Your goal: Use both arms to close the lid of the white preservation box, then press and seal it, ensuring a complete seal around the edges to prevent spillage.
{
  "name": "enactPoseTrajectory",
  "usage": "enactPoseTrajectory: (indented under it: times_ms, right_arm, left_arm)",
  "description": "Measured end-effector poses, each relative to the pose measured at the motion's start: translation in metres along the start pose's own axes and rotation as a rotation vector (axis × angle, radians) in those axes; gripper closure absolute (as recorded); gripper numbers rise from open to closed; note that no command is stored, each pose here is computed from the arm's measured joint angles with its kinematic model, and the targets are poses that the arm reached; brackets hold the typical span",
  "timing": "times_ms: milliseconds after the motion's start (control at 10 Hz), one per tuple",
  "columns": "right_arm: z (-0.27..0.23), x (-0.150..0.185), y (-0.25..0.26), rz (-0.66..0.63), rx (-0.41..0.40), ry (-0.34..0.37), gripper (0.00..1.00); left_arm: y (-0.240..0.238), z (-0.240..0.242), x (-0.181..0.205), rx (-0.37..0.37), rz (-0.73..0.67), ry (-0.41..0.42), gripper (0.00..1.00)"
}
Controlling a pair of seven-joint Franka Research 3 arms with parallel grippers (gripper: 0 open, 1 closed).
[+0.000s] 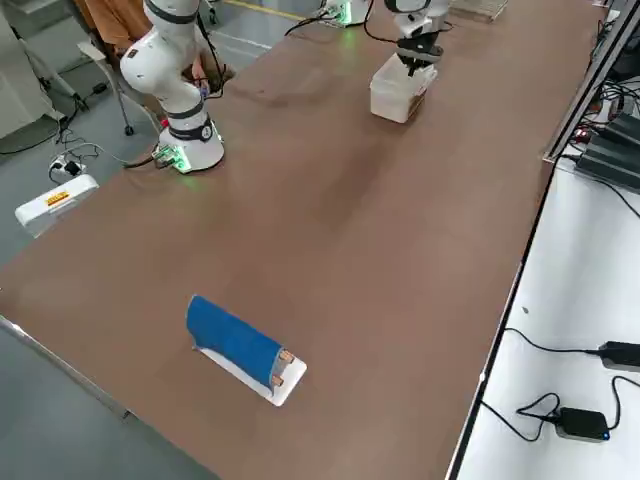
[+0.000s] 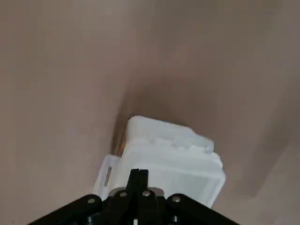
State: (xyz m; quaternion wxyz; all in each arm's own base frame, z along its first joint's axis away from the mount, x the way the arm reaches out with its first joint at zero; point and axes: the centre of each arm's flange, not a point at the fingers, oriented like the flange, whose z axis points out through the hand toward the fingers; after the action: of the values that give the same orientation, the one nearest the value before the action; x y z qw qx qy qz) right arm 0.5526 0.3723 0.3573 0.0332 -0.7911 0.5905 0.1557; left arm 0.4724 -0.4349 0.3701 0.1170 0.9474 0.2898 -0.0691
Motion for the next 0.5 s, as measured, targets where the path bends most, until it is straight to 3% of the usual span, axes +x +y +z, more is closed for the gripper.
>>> enactPoseTrajectory:
  times_ms: [200, 500]
  right_arm:
    - [0.017, 0.04, 0.005, -0.019, -0.062, -0.077, 0.99]
    - [0.038, 0.112, 0.011, -0.004, -0.091, -0.33, 0.99]
  left_arm:
    - [0.031, 0.023, -0.028, -0.002, -0.015, -0.018, 0.99]
    - [0.066, 0.069, -0.058, 0.009, -0.045, 0.045, 0.99]
